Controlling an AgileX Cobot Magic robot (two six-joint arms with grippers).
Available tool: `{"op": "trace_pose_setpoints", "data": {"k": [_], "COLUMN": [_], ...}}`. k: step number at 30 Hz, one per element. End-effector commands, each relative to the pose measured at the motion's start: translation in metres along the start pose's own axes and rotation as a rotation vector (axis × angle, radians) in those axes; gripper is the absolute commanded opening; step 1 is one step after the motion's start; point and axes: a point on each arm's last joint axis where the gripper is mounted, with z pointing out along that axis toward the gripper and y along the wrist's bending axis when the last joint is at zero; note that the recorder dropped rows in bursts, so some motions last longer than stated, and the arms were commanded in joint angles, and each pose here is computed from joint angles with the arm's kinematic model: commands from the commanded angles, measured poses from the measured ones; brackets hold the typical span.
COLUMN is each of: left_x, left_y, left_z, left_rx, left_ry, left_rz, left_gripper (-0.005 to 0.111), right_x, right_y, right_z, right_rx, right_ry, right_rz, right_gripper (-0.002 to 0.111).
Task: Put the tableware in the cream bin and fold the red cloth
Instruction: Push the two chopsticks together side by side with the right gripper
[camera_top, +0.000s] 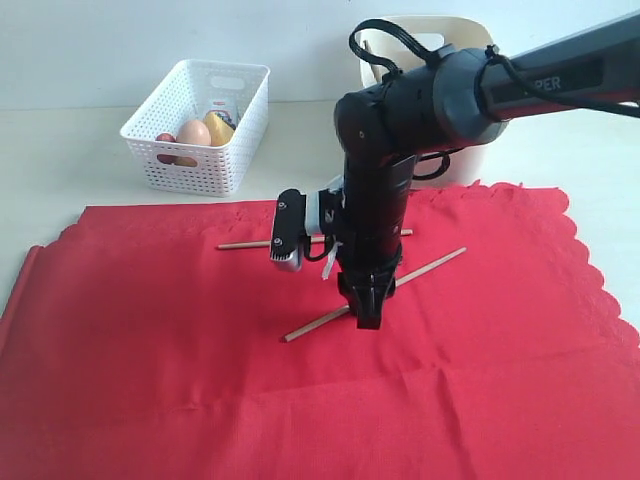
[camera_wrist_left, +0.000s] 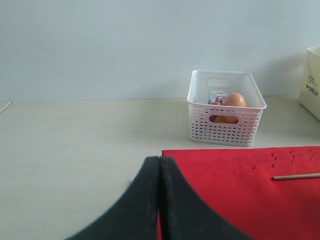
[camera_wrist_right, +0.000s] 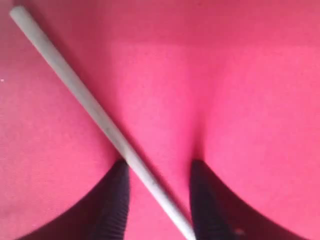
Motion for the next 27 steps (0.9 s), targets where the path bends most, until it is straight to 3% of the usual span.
{"op": "trace_pose_setpoints", "data": {"k": [1,4,16,27], "left_x": [0.001,0.001,0.001,0.001], "left_y": [0.000,0.000,0.000,0.000], "left_z": [0.000,0.000,0.000,0.000], "left_rx": [0.001,0.001,0.001,0.001], "left_ry": [-0.005,-0.005,-0.005,-0.005], "left_rz": [0.002,0.002,0.002,0.002], "left_gripper": [0.000,0.000,0.000,0.000], "right_x": [-0.001,-0.001,-0.013,-0.045], "right_y": [-0.002,-0.002,-0.016,-0.039], "right_z": [0.011,0.003,-0.042,-0.014], "right_rx": [0.018,0.035,0.229,0.272], "right_ry": [-0.003,-0.017,-0.169,-0.220], "right_rz": [-0.014,-0.014,-0.085,-0.113], "right_gripper": [0.014,0.000,0.000,0.000]}}
